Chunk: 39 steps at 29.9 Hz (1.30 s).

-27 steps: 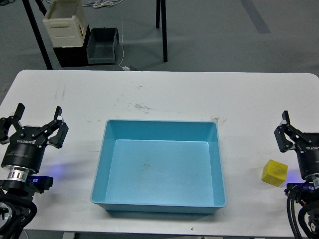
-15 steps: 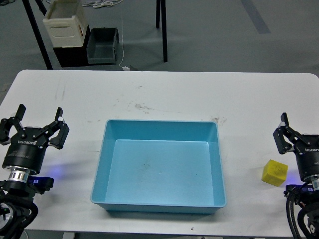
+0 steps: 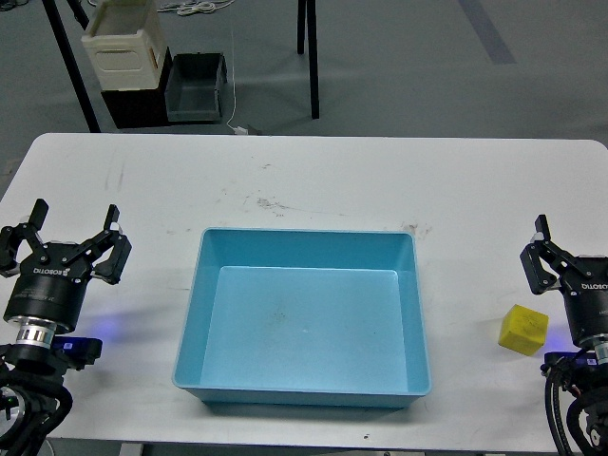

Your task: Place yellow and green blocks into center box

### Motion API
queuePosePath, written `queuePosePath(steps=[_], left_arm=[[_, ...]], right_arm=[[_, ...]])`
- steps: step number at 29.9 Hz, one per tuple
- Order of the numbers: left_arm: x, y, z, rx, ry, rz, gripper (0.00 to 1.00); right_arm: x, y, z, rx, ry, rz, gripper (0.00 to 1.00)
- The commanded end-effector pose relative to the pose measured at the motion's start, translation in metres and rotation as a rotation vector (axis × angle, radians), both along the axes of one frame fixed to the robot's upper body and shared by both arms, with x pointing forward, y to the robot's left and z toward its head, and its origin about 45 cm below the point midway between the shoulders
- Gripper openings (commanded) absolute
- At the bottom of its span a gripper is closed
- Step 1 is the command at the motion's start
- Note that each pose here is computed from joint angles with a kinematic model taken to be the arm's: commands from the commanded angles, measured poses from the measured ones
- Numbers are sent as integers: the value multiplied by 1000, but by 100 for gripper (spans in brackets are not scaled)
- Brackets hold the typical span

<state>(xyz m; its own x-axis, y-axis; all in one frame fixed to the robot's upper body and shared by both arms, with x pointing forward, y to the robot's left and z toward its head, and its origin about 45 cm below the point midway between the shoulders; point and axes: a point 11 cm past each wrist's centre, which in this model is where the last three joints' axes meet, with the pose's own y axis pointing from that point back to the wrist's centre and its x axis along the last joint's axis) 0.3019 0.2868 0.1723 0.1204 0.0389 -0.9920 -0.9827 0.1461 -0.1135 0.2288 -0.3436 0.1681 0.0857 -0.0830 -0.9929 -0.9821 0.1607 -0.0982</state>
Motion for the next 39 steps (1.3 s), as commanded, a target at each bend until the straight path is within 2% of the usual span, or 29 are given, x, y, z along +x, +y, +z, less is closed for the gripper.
queuePosePath(steps=[1,12,16,22,31,35,37,39], left_arm=[[-1,-2,-1,-2,4,-5,100],[-1,-2,-1,-2,4,-4,100],[-1,-2,-2,-4,5,-3,100],[-1,-2,-1,-2,5,-2,100],[-1,1,-1,-1,5,4,100],[-1,1,-1,-1,5,4,100],[-1,1,-1,-1,5,4,100],[0,2,-1,-1,3,7,100]], right_arm=[[-1,0,3,-8,-31,1,100],[5,0,14,-86,-85,18,100],[22,6,24,-178,-115,46,100],[53,11,49,-479,-163,99,100],[106,8,119,-1007,-258,137,100],[130,6,136,-1199,-270,185,100],[141,7,150,-1339,-299,206,99],[148,11,175,-1490,-404,166,99]])
